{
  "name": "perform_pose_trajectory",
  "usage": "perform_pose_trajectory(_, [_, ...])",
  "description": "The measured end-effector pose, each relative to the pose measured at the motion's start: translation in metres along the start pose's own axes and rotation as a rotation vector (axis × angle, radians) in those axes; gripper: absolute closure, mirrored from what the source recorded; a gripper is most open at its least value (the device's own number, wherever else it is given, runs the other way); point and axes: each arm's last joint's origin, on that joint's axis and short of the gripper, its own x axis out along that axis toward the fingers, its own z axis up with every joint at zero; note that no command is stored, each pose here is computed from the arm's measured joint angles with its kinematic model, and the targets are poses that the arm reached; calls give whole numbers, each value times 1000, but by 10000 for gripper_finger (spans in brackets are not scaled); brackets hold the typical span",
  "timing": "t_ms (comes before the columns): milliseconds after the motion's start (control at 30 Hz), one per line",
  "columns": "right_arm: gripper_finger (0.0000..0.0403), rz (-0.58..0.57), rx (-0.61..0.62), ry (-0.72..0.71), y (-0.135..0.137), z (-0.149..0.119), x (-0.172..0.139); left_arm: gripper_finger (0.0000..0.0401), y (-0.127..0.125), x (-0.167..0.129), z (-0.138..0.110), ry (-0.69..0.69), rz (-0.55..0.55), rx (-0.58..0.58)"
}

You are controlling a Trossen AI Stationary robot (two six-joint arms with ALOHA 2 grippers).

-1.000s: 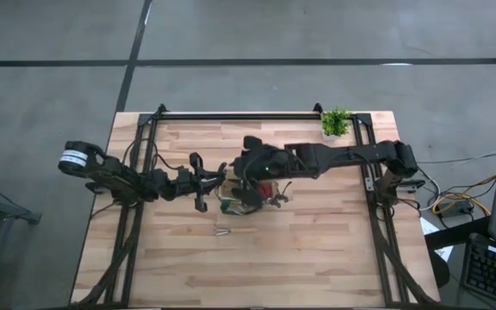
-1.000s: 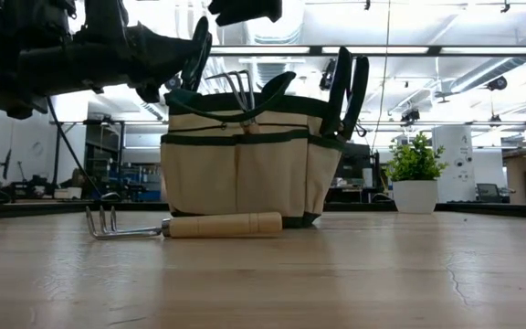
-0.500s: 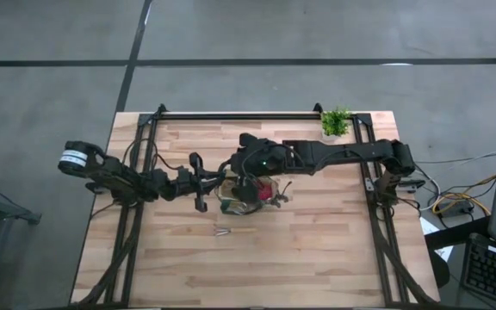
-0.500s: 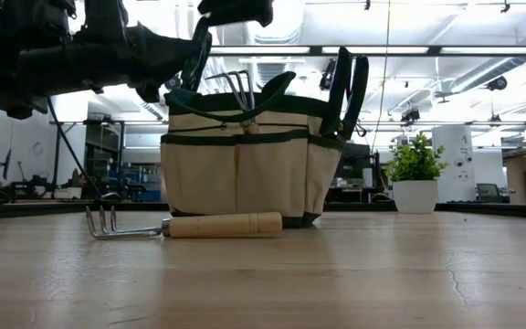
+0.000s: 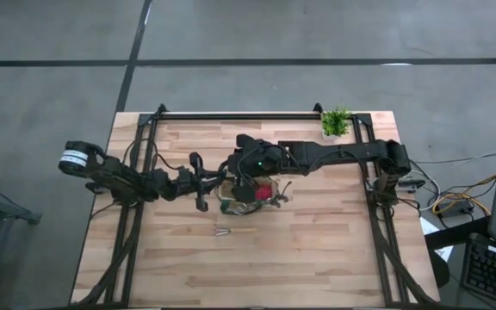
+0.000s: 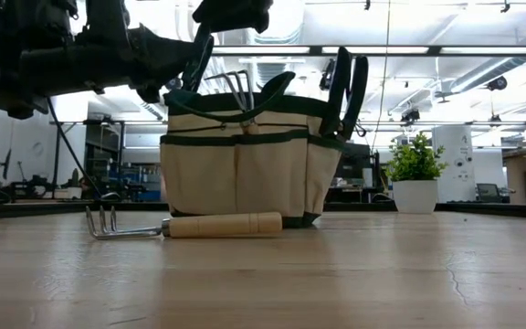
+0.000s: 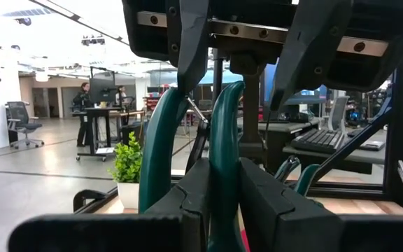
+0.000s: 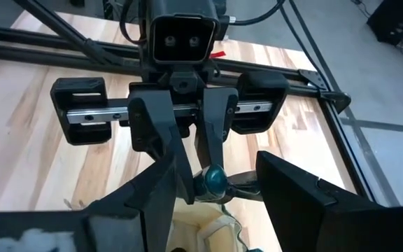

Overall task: Pick & Place Garden tools in Gardening bag
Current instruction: Put the green shear scissors into the brown gardening bag

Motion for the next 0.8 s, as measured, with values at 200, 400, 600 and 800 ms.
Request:
perform_pose_trajectory(200, [213, -2, -13, 1, -1, 0, -1, 346, 0, 0, 0, -3, -4, 12])
perform_pose_trajectory(400, [213, -39, -54, 16, -1, -1, -1, 346, 0, 0, 1, -6, -4, 13])
perform_pose_trajectory(600, [218, -87, -130, 29, 6, -1, -3, 346, 0, 0, 3, -14, -8, 18])
perform_pose_trajectory(800, [235, -103, -146, 39, 5, -2, -3, 346, 0, 0, 3, -15, -6, 21])
